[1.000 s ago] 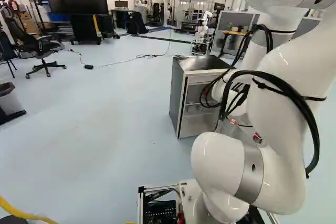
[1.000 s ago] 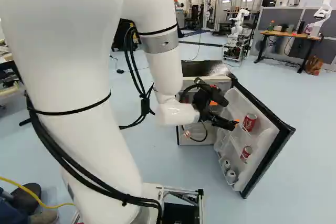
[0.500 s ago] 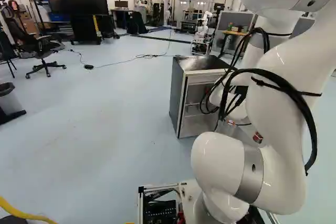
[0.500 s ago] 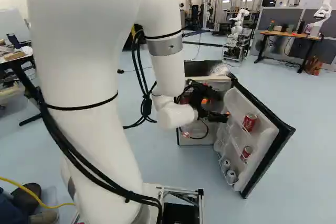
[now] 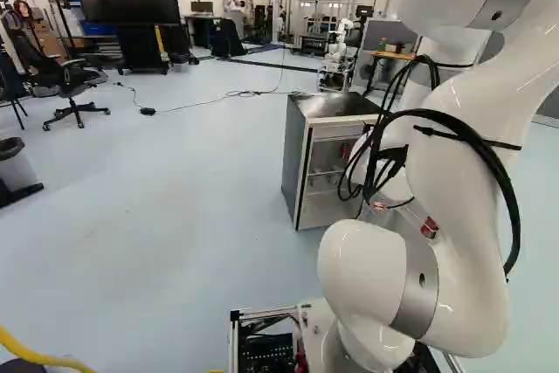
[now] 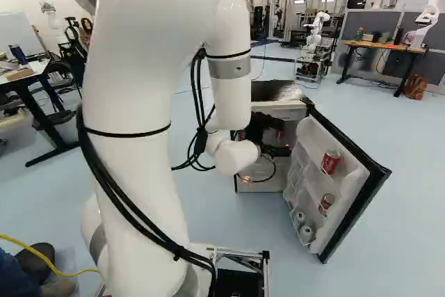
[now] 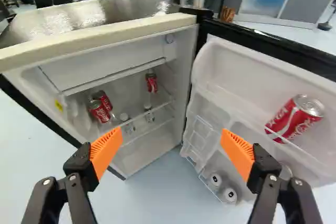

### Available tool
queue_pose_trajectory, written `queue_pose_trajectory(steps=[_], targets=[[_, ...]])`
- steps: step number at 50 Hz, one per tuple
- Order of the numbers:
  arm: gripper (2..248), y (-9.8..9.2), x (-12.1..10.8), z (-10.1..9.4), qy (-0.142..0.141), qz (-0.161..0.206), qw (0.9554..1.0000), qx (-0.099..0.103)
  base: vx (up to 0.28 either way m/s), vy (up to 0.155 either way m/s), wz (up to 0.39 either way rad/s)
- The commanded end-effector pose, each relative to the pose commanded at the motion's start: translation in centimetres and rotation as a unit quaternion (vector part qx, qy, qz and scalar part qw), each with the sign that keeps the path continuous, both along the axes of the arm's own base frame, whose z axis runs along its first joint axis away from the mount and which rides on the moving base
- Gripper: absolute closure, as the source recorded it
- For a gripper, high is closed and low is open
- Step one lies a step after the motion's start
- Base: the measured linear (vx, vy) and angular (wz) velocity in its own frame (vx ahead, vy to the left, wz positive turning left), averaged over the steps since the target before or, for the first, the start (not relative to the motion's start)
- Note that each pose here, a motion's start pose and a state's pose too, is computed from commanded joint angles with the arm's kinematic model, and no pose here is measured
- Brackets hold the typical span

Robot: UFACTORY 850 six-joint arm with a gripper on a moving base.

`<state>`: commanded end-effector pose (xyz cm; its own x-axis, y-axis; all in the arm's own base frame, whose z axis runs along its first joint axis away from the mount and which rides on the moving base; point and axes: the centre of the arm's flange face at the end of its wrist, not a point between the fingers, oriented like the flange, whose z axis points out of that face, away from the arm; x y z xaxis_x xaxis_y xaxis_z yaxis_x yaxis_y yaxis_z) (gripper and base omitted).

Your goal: Grab a drink from the fridge

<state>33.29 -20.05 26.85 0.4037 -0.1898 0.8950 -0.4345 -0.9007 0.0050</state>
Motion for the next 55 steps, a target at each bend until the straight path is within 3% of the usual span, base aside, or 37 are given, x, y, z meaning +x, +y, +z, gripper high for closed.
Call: queue_pose_trajectory(steps=[10, 26, 48, 55], targets=[[3, 0.0, 1.0, -1.2, 0.008, 0.049, 0.9988, 0.003, 0.000, 0.000, 0.000], [3, -0.4, 2.6, -3.1, 0.016, 0.115, 0.9932, 0.008, 0.000, 0.000, 0.000], [3, -1.0, 5.1, -5.9, 0.013, 0.200, 0.9796, 0.011, 0.000, 0.000, 0.000], [3, -1.6, 5.7, -6.9, 0.014, 0.207, 0.9782, 0.013, 0.000, 0.000, 0.000]])
